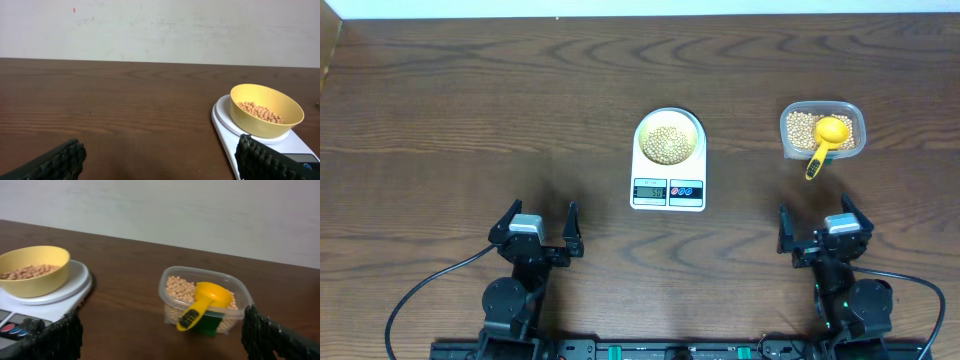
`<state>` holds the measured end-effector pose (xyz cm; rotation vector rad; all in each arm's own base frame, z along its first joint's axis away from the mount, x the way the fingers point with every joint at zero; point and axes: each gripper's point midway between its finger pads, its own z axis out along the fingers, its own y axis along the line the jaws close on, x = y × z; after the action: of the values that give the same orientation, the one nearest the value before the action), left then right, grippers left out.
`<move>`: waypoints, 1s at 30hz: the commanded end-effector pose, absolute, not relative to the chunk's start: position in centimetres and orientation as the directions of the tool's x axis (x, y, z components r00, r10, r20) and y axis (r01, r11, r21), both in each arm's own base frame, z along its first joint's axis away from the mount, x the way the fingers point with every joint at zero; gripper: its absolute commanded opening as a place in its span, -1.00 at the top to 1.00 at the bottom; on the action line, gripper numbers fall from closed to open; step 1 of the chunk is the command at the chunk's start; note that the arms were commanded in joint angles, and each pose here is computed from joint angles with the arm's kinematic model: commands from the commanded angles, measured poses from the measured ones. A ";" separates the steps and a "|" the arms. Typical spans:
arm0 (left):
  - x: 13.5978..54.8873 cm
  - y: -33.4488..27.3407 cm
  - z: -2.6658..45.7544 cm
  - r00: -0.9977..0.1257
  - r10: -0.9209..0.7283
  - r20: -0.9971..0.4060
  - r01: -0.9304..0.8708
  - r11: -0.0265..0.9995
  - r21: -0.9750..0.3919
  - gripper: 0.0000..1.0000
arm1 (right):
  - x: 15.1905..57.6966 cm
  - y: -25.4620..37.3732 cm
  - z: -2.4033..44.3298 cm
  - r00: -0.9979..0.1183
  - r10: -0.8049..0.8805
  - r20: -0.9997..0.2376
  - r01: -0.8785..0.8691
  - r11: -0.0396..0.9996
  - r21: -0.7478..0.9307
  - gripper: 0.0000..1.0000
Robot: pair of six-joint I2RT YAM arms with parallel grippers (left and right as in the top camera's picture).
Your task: Scoop item into bowl and weigh 50g on scale
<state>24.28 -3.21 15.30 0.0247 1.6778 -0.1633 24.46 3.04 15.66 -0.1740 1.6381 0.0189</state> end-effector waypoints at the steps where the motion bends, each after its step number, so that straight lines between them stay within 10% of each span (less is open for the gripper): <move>1: 24.2 -2.7 13.6 -0.163 -0.082 -0.983 0.082 0.992 -0.096 -0.95 | 24.6 1.5 15.6 -0.073 -0.100 -0.992 -0.063 0.993 -0.095 -0.99; 30: 24.2 -2.7 13.6 -0.163 -0.082 -0.983 0.082 0.992 -0.096 -0.95 | 24.5 1.8 15.5 -0.073 -0.100 -0.992 -0.078 0.992 -0.095 -0.99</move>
<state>24.28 -3.21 15.30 0.0247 1.6778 -0.1633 24.59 1.65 15.65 -0.1208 1.6432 -0.0131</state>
